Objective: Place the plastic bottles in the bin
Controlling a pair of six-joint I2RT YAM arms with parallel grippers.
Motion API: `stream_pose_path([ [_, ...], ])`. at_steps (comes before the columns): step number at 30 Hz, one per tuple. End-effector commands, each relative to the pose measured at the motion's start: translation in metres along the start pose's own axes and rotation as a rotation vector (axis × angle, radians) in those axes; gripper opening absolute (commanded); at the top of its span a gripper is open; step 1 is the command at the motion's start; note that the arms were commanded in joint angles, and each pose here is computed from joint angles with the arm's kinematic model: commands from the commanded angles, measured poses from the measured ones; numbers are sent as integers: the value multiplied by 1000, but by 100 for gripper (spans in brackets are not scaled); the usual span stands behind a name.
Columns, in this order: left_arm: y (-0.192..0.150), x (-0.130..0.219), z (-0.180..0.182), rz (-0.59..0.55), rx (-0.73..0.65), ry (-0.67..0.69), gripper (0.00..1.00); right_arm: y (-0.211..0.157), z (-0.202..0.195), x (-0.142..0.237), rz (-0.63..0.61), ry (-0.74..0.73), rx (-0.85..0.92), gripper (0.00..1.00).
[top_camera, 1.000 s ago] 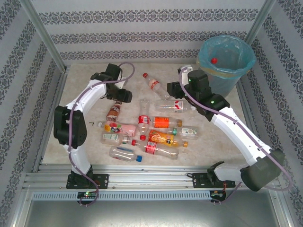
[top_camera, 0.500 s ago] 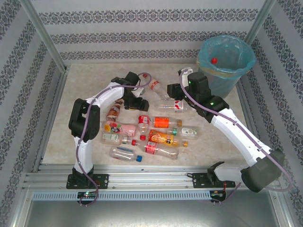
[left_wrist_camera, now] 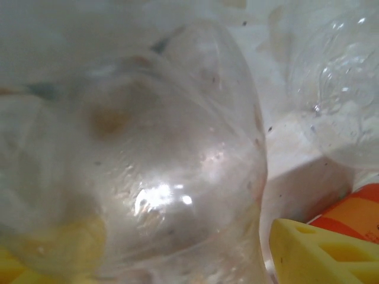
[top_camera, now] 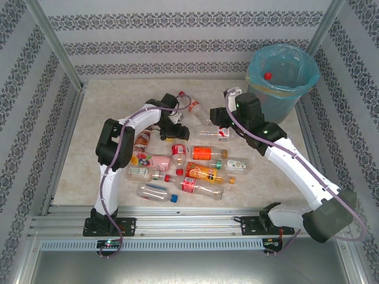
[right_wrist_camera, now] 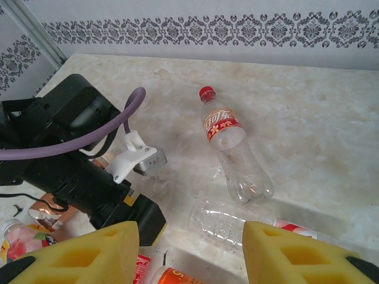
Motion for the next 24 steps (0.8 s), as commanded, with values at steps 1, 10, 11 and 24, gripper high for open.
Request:
stream_pose_path([
  [1, 12, 2, -4, -33, 21, -3, 72, 2, -3, 9, -29, -3, 1, 50],
  [10, 31, 28, -9, -150, 51, -36, 56, 0, -8, 13, -34, -19, 2, 50],
  [11, 34, 32, -9, -165, 57, -45, 55, 1, -9, 14, -38, -22, 4, 50],
  [24, 42, 192, -54, -590, 57, -344, 49, 22, -5, 26, -152, 12, -14, 49],
])
Point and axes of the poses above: each hand's point on the last joint's axis, 136 mm out from that joint toward the fingers, its own x axis back along the fingers, its own z axis along the line the jaws close on, y = z × x, the point moved 7 cm from there along x, back along the fingers, and after that the axes turned 12 degrees about x, right-handed, at the moved point
